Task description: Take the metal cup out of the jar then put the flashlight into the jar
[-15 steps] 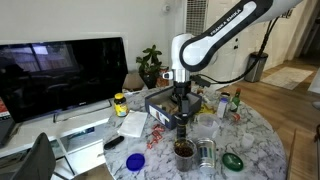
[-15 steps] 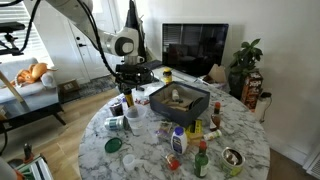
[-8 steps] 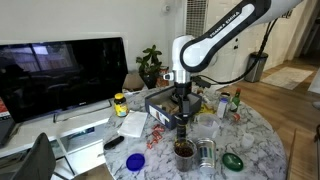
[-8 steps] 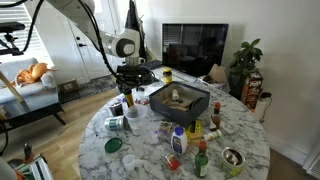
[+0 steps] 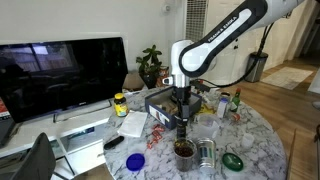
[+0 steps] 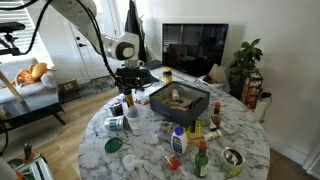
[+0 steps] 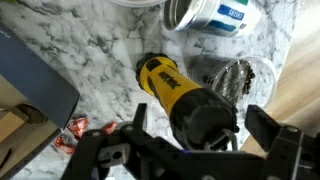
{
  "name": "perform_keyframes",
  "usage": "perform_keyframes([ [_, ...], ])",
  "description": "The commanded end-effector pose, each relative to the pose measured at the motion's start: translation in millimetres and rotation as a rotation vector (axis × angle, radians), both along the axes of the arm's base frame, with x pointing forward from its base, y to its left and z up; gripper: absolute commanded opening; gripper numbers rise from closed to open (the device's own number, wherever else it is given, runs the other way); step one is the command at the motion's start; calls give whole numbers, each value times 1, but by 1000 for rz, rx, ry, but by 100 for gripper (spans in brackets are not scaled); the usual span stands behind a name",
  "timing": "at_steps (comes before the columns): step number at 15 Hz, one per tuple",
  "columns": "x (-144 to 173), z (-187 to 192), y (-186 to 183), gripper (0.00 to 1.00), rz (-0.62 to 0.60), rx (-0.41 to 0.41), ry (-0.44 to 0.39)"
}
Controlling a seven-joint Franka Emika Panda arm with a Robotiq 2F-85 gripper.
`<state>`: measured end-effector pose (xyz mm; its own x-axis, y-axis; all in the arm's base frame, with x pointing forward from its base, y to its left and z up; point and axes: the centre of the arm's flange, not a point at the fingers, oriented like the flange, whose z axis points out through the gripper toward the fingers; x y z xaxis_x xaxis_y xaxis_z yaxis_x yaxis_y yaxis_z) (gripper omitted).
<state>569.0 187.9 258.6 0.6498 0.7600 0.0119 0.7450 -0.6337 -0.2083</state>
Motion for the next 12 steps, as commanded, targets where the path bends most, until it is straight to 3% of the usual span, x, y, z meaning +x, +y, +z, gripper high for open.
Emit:
perform_keyframes([
  [1, -2, -8, -1, 73, 12, 15, -25],
  [3, -2, -10, -2, 68, 10, 12, -23],
  [7, -3, -6, -3, 38, 1, 7, -18],
  [12, -6, 40, -9, 34, -38, -26, -46],
])
